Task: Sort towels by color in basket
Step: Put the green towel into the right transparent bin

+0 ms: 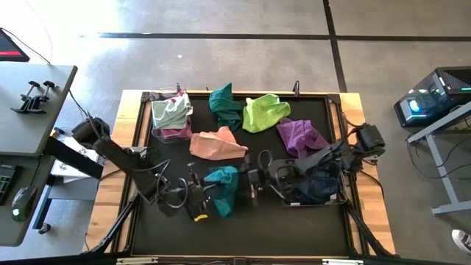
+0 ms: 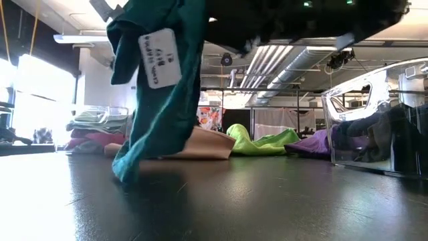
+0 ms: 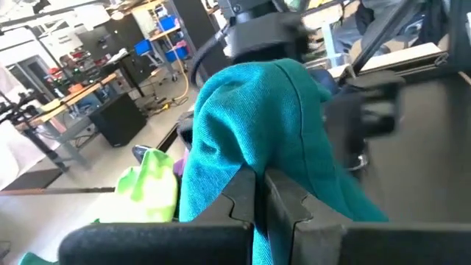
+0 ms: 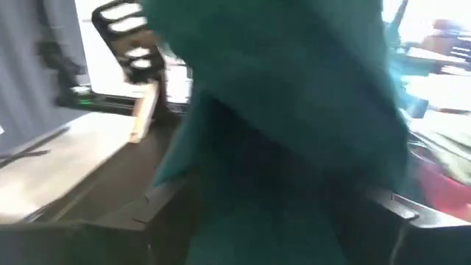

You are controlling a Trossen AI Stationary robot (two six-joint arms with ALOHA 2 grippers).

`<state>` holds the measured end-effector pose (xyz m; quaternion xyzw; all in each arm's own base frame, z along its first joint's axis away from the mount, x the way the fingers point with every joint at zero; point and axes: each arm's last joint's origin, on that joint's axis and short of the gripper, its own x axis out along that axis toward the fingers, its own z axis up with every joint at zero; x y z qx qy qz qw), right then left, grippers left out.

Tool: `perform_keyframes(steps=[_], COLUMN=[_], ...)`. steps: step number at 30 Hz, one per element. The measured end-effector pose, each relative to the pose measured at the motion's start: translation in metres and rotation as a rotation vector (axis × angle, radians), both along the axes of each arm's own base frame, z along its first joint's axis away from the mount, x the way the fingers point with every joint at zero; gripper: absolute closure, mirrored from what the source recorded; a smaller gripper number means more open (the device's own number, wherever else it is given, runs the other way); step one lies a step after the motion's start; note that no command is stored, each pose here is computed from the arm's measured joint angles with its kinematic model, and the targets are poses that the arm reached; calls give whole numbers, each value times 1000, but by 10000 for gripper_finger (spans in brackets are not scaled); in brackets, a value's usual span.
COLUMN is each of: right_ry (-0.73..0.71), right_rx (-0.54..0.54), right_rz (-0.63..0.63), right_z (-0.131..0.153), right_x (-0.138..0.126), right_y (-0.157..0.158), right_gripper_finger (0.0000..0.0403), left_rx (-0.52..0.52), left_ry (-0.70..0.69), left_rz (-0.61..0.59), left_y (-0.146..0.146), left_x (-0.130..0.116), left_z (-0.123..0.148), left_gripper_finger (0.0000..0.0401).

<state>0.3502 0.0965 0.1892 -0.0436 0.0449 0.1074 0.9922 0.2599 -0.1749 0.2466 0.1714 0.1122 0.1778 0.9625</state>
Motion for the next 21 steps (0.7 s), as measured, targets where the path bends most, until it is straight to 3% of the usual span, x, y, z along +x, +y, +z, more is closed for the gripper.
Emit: perform_keyframes(steps=[3, 8, 11, 17, 19, 21], right_ry=[-6, -20, -22, 10, 22, 47], right_rx=[-33, -32, -12, 29, 25, 27], right_rz=[93, 133, 116, 32, -2, -78], right_z=[-5, -9, -8, -12, -13, -12], right_x=[19, 45, 51, 49, 48, 47], right_y=[8, 18, 19, 16, 16, 17], right_gripper_finger=[135, 160, 212, 370, 391, 383], left_rx=[-7, 5, 20, 48, 17, -38], left_ry=[-8, 0, 8, 51, 57, 77], left_rz=[13, 25, 40, 110, 127, 127], left_y=[3, 4, 3, 1, 2, 4], left_x=[3, 2, 0, -10, -13, -16], left_z=[1, 0, -3, -13, -17, -21], left_gripper_finger=[400, 400, 400, 399, 392, 374])
